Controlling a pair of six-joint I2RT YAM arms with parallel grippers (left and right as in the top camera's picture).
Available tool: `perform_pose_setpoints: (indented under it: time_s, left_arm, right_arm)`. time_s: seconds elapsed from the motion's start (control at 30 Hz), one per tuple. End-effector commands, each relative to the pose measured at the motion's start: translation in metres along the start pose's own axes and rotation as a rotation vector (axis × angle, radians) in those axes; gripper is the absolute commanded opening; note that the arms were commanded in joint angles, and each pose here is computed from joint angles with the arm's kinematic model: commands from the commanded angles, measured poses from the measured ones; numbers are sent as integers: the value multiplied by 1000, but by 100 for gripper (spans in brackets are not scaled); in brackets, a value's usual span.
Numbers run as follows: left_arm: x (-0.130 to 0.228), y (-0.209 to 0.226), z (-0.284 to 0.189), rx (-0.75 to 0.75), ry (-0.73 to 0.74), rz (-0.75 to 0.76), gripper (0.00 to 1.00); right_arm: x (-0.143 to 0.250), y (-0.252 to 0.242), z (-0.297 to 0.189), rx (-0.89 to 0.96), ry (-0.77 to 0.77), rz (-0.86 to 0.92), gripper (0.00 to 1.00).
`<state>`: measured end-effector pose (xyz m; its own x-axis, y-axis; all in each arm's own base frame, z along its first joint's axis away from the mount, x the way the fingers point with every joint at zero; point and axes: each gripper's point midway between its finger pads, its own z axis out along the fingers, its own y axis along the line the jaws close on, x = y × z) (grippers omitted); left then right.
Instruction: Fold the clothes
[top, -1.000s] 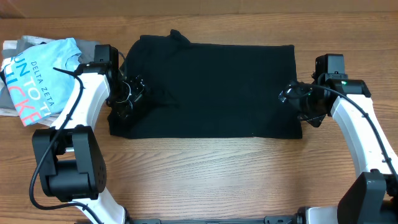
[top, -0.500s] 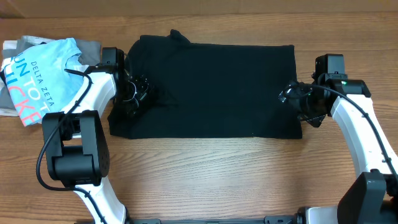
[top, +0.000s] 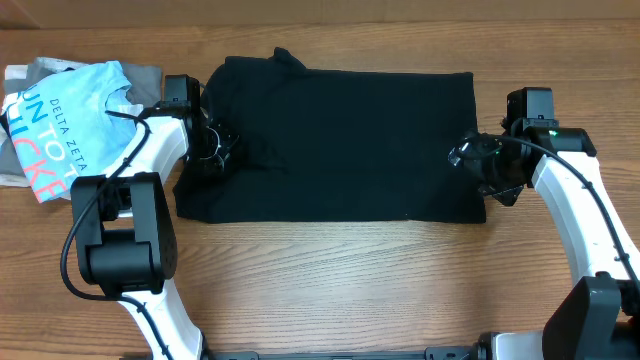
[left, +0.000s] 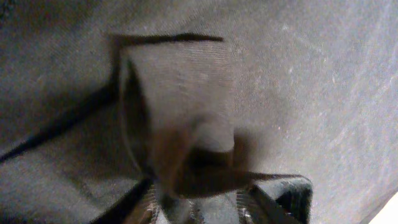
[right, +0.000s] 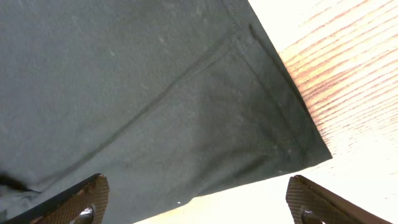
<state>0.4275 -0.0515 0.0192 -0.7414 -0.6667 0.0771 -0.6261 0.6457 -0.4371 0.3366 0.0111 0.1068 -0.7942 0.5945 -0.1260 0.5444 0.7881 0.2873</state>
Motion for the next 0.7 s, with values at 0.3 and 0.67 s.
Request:
perform_pose_setpoints:
  time_s: [0.3, 0.67]
  left_arm:
    - [-15, -21, 8, 75, -67, 60, 18]
    - [-27, -61, 6, 178, -167, 212, 91]
  right_arm:
    - [-3, 3, -4, -3, -17, -14, 87]
    - [-3, 3, -4, -4, -18, -13, 93]
